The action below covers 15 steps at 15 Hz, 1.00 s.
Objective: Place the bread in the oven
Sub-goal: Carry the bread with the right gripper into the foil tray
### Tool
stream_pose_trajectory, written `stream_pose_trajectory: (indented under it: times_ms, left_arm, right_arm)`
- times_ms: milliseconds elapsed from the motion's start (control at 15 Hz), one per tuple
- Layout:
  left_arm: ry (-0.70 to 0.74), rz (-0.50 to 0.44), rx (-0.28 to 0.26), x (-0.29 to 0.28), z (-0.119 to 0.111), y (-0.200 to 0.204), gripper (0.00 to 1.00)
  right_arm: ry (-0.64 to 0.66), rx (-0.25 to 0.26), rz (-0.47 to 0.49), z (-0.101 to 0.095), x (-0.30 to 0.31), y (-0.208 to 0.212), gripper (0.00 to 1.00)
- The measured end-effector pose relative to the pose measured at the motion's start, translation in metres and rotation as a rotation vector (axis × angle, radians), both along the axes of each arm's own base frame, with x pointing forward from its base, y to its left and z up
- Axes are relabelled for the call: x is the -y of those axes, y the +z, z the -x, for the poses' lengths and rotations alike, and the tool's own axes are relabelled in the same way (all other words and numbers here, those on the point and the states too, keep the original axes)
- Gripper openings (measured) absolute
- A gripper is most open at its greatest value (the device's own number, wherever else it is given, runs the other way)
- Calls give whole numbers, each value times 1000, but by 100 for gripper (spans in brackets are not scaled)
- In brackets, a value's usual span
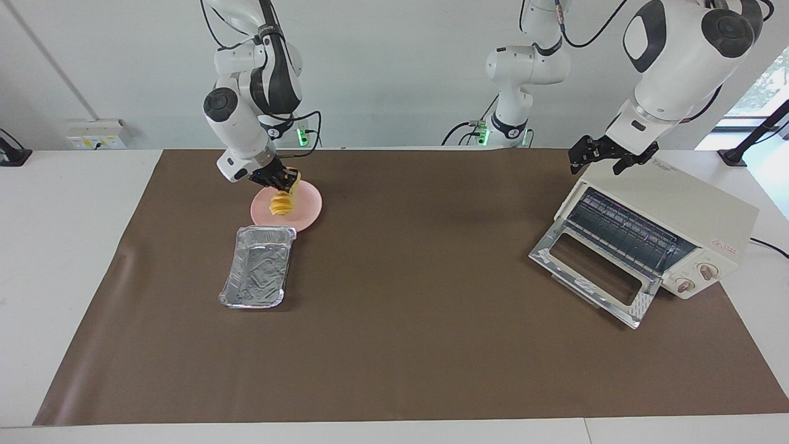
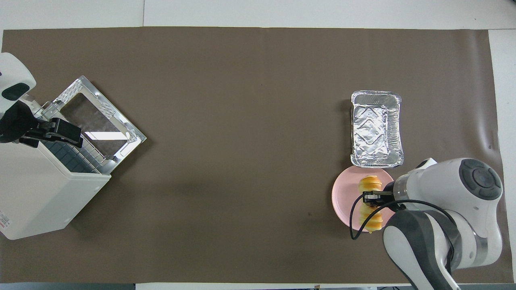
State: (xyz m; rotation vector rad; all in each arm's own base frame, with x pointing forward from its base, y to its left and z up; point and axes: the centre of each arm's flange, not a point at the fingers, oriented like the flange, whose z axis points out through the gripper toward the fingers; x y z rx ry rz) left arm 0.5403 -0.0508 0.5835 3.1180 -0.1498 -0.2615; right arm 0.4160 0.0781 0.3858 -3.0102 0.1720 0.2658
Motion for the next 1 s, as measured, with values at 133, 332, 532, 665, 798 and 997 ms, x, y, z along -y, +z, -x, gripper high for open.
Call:
stream_pose_trajectory:
  times_ms: [133,332,532,665,798,997]
  left_arm:
    - [0,0,0,0,0,0,100]
    - [0,0,0,0,0,0,100]
    - [0,0,0,0,0,0,100]
    - [0,0,0,0,0,0,100]
    - [0,0,0,0,0,0,100]
    - [0,0,0,0,0,0,100]
  right_arm:
    - [3,40,-12,-18,-5,39,10]
    - [-21,96,-23,-62,6,72,10]
    - [-11,118,1,-117,18,66,10]
    - [-2,150,4,-150,27,41,10]
    - [6,181,2,-170,39,11,10]
    - [7,188,0,-182,43,-25,10]
